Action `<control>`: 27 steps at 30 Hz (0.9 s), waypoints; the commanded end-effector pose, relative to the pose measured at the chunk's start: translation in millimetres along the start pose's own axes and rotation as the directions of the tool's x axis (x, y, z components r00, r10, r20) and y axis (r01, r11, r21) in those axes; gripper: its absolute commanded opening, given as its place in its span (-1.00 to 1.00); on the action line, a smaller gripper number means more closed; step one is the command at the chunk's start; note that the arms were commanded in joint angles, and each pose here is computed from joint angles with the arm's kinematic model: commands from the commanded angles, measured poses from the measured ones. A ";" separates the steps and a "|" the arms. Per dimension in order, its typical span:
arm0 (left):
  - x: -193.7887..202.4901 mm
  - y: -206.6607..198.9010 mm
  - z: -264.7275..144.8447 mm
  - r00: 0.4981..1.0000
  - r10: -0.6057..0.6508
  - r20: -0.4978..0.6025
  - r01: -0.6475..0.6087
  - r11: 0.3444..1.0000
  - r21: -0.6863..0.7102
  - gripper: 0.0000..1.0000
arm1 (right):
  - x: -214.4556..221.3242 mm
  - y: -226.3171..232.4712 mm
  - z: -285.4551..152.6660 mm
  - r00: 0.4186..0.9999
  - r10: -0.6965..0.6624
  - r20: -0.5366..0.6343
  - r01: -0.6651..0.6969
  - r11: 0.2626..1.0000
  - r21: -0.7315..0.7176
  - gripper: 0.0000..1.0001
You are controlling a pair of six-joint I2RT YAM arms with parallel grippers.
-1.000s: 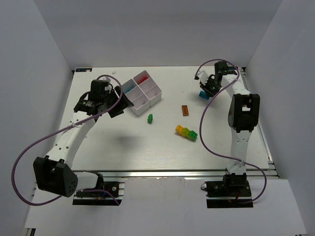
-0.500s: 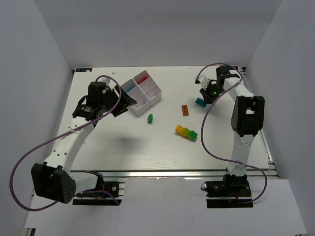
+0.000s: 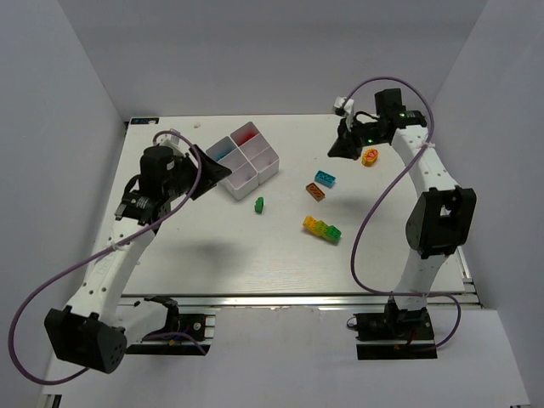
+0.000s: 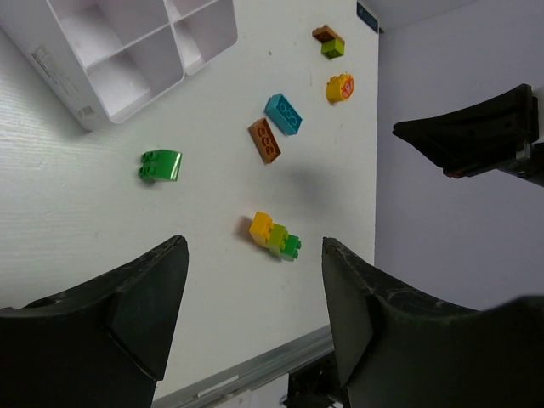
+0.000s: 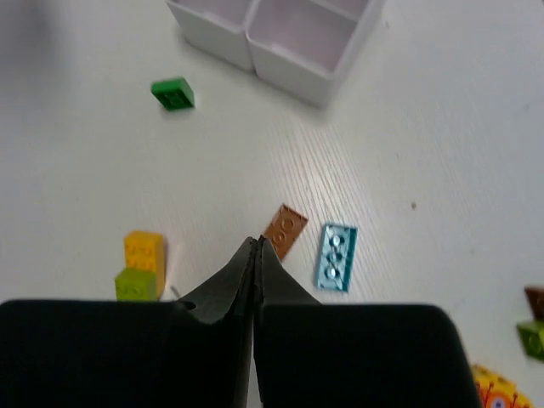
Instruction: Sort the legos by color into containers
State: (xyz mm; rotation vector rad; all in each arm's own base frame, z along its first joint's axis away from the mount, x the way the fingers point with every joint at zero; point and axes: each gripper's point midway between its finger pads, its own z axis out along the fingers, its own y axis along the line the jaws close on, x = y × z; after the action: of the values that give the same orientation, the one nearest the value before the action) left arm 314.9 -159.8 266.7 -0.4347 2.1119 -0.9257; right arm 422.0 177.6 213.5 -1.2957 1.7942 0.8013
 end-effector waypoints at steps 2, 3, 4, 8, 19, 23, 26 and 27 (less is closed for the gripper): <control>-15.4 -8.2 -22.3 0.993 0.058 0.107 -0.059 0.998 0.012 0.48 | -29.7 -0.2 20.6 0.999 -0.032 0.022 0.031 0.999 0.035 -0.91; -14.3 -6.6 -23.3 0.993 0.059 0.107 -0.060 0.998 0.007 0.48 | -23.1 -6.9 25.0 1.000 0.009 -0.003 -0.008 0.998 0.056 -0.75; -11.6 -3.9 -24.7 0.993 0.061 0.101 -0.062 0.998 0.001 0.48 | -23.7 -13.7 25.3 0.998 0.054 -0.016 -0.052 0.995 0.085 -0.55; -3.4 4.1 -29.1 0.994 0.054 0.100 -0.054 0.999 -0.009 0.48 | 31.0 -28.4 41.4 0.968 0.185 -0.168 -0.142 0.961 0.239 -0.15; 4.1 11.3 -23.4 0.996 0.056 0.066 -0.055 0.998 -0.021 0.48 | 98.4 -75.0 60.8 0.902 0.061 -0.428 0.078 0.951 0.300 0.72; 5.8 13.6 -24.2 0.997 0.046 0.067 -0.045 0.999 -0.026 0.48 | 111.1 -90.8 68.6 0.886 0.053 -0.460 0.104 0.946 0.308 0.75; 8.1 16.1 -24.8 0.997 0.035 0.070 -0.033 0.999 -0.028 0.48 | 118.7 -95.4 72.0 0.877 0.033 -0.479 0.129 0.945 0.300 0.74; 8.6 17.5 -25.4 0.997 0.032 0.072 -0.030 0.999 -0.031 0.48 | 121.0 -93.2 74.4 0.877 0.030 -0.479 0.123 0.951 0.284 0.73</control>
State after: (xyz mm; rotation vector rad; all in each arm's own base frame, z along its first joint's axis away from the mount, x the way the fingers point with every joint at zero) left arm 293.5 -142.9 255.4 -0.4415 2.0892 -0.8503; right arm 487.2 154.8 51.0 -1.3692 2.2347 0.2129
